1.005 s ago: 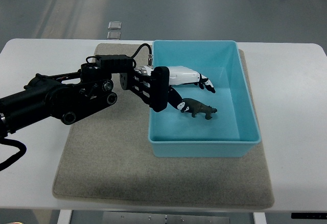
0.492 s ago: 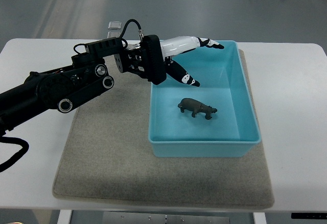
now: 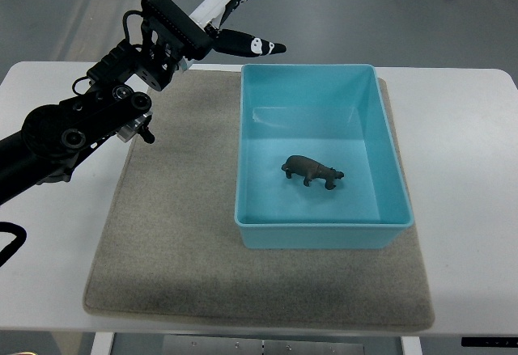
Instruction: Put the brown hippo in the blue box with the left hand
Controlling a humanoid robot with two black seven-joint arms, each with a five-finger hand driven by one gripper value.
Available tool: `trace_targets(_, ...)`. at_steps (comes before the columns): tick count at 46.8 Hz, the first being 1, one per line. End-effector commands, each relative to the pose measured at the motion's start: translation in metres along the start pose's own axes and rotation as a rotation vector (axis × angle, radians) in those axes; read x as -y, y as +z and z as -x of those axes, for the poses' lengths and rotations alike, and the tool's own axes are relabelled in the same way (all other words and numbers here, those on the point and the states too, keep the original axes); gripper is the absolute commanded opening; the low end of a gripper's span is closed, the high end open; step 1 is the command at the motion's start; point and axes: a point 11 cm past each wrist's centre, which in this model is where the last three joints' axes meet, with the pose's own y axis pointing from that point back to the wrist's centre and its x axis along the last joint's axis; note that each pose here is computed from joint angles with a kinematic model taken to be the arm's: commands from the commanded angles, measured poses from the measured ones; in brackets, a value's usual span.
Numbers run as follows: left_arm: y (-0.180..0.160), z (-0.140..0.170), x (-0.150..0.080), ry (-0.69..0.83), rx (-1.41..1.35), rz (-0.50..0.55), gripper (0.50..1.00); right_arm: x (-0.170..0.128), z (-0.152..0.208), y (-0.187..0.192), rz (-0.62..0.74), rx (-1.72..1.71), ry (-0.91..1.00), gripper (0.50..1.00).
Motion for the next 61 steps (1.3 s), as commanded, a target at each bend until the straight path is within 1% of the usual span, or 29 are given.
trace_targets(1, -0.008, -0.01, -0.004, 0.083, -0.02, -0.026, 0.992, 0.0, 0.0, 0.0, 0.0, 0.0, 0.0, 0.936)
trace_targets(6, -0.019, -0.024, -0.01, 0.211, -0.037, -0.068, 0.992, 0.0, 0.0, 0.0, 0.0, 0.0, 0.0, 0.936)
trace_targets(11, -0.037, -0.036, -0.018, 0.309, -0.1, -0.135, 0.992, 0.0, 0.0, 0.0, 0.0, 0.0, 0.0, 0.936)
trace_targets(22, -0.074, -0.053, -0.034, 0.446, -0.303, -0.276, 0.988, 0.0, 0.0, 0.0, 0.0, 0.0, 0.0, 0.936)
trace_targets(30, -0.089, -0.057, -0.043, 0.522, -0.473, -0.339, 0.988, 0.0, 0.0, 0.0, 0.0, 0.0, 0.0, 0.936)
trace_targets(35, -0.096, -0.064, -0.053, 0.538, -0.48, -0.348, 0.988, 0.0, 0.0, 0.0, 0.0, 0.0, 0.0, 0.936)
trace_targets(39, -0.101, -0.064, -0.058, 0.551, -0.484, -0.354, 0.986, 0.0, 0.0, 0.0, 0.0, 0.0, 0.0, 0.936)
trace_targets(44, -0.104, -0.072, -0.065, 0.603, -0.512, -0.337, 0.988, 0.0, 0.0, 0.0, 0.0, 0.0, 0.0, 0.936)
trace_targets(49, -0.109, -0.073, -0.074, 0.627, -0.51, -0.326, 0.992, 0.0, 0.0, 0.0, 0.0, 0.0, 0.0, 0.936)
trace_targets(54, -0.108, -0.074, -0.074, 0.634, -0.504, -0.304, 0.994, 0.0, 0.0, 0.0, 0.0, 0.0, 0.0, 0.936)
trace_targets(61, -0.114, -0.071, -0.079, 0.631, -0.508, -0.317, 0.992, 0.0, 0.0, 0.0, 0.0, 0.0, 0.0, 0.936)
